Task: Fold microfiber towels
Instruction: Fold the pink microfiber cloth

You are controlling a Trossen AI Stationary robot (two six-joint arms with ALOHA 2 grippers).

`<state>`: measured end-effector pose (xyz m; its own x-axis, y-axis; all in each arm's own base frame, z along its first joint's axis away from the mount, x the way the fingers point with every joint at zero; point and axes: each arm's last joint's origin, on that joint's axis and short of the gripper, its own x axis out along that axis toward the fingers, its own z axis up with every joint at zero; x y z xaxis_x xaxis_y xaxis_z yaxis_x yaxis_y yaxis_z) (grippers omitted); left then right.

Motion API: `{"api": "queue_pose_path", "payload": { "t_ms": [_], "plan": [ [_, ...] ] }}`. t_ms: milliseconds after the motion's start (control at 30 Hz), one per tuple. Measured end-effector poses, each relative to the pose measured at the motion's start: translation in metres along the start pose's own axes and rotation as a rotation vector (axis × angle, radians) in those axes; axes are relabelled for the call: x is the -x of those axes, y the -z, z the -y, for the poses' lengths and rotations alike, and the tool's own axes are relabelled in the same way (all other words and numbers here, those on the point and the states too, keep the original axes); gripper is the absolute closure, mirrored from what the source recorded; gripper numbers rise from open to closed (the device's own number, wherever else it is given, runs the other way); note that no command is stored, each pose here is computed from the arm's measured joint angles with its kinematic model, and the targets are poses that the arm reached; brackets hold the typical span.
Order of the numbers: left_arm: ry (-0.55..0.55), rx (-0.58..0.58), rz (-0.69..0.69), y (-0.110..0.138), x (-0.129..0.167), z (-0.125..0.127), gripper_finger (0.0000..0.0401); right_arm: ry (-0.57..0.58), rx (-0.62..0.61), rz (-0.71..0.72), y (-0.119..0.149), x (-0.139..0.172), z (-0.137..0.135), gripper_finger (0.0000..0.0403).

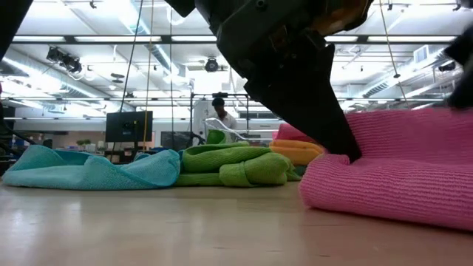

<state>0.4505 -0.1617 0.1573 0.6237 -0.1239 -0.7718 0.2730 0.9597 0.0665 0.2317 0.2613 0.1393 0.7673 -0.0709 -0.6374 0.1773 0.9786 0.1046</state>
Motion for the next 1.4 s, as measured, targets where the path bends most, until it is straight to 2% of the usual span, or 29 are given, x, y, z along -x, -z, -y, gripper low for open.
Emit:
{"api": "queue_pose_path", "payload": {
  "t_ms": [133,267,467,600,733,1033,1400],
  "plan": [
    [0.000,-0.001,0.001,0.000,0.000,0.000,0.0328,0.061,-0.044,-0.035,0.006,-0.004,0.007,0.0169],
    [0.001,-0.032,0.005,0.000,0.000,0.001,0.0308,0.057,-0.066,-0.033,0.006,-0.004,0.006,0.0169],
    [0.005,-0.091,-0.006,-0.003,0.005,0.003,0.0239,0.050,-0.070,-0.044,0.008,-0.005,0.005,0.0169],
    [0.009,-0.124,-0.027,-0.017,0.023,0.004,0.0193,0.039,-0.069,-0.069,0.018,-0.016,0.003,0.0169],
    [0.025,-0.162,-0.064,-0.022,0.030,0.011,0.0170,0.052,-0.073,-0.087,0.025,-0.022,0.003,0.0169],
    [0.101,-0.335,-0.014,-0.020,0.026,0.054,0.0183,0.042,-0.061,-0.061,0.016,-0.014,0.003,0.0171],
    [0.002,-0.411,-0.028,-0.016,0.023,0.066,0.0200,0.032,-0.017,-0.038,-0.012,0.022,0.012,0.0175]
  ]
}}
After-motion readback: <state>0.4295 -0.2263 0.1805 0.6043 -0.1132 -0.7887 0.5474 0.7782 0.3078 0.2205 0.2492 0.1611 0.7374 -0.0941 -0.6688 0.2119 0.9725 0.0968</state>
